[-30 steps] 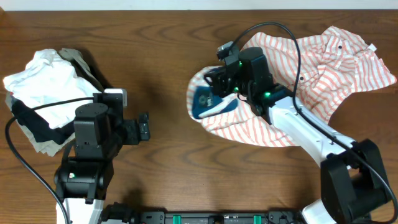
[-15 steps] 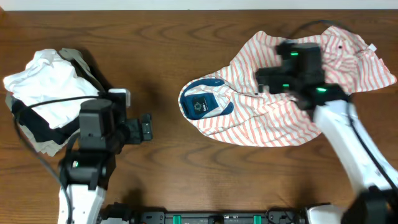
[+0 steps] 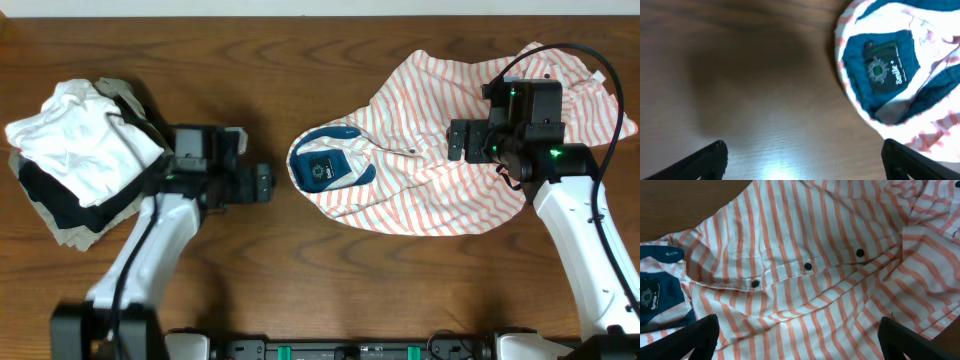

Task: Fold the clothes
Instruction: 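Drag the striped shirt with the right gripper toward the table center, then grasp the teal collar with the left gripper and stretch shirt apart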

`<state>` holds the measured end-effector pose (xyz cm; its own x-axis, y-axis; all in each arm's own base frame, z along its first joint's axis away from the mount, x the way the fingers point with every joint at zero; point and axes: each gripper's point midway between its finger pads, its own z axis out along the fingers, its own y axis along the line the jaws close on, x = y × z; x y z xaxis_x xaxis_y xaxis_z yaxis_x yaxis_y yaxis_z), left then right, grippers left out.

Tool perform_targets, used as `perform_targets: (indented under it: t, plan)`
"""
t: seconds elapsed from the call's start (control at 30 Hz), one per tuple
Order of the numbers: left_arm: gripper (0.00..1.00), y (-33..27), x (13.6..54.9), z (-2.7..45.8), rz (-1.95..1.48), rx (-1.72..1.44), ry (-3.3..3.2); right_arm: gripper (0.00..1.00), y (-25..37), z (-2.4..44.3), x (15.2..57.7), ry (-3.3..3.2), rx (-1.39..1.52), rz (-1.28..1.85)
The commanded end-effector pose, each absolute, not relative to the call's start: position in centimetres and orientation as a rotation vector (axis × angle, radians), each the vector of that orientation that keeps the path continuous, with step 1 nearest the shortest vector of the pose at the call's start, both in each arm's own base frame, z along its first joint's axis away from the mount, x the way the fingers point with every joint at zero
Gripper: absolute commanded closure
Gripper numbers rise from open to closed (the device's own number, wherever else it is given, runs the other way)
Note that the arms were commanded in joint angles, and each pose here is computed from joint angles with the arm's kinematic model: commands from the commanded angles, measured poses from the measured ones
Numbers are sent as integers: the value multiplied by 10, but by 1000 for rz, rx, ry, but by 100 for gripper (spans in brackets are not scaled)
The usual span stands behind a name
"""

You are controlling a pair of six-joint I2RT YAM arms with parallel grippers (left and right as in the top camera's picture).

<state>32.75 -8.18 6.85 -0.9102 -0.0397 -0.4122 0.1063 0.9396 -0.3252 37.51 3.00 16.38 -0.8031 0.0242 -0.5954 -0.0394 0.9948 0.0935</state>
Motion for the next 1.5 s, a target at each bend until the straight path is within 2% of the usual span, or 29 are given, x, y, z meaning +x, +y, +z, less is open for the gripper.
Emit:
perform_targets:
  t: [0.0,0.17,0.43,0.53,0.57,0.6,0.67,0.7,0.73,0.77,0.93,1.1,1.33,1.37,1.4,1.43,1.47]
  plan:
    - [7,-109,339,60,-596,118,2648,1,28,165,375,2502,-29,111]
    - [15,-138,361,42,-621,214,2582,1,28,164,375,2505,-38,108]
    - [15,-152,374,13,-638,210,2577,4,27,160,369,2534,-37,108]
    - [15,-152,374,2,-638,207,2594,7,27,160,369,2534,-37,108]
    - [20,-151,373,-2,-638,206,2601,10,27,160,369,2533,-36,108]
    - [28,-152,373,-4,-639,206,2604,12,27,160,369,2534,-36,108]
    - [69,-151,372,-6,-638,205,2610,20,27,160,369,2535,-36,108]
    - [86,-151,373,-6,-638,205,2609,23,27,160,369,2535,-36,108]
    - [93,-151,374,-5,-637,203,2606,27,27,160,369,2535,-36,108]
    - [94,-149,375,-4,-635,198,2602,30,27,160,369,2535,-35,109]
    - [94,-122,389,7,-579,116,2567,38,27,160,368,2536,-32,109]
    - [94,-59,412,29,-416,-62,2494,36,20,160,369,2537,-11,71]
    - [94,8,429,51,-339,-244,2410,33,-9,159,369,2531,170,-24]
    - [90,13,431,53,-335,-256,2403,33,-17,159,368,2527,214,-45]
    - [75,16,433,55,-337,-268,2397,32,-23,159,368,2524,248,-68]
    - [51,16,434,58,-366,-277,2390,32,-30,159,367,2520,279,-90]
    - [37,11,435,62,-420,-277,2385,31,-38,160,366,2516,304,-110]
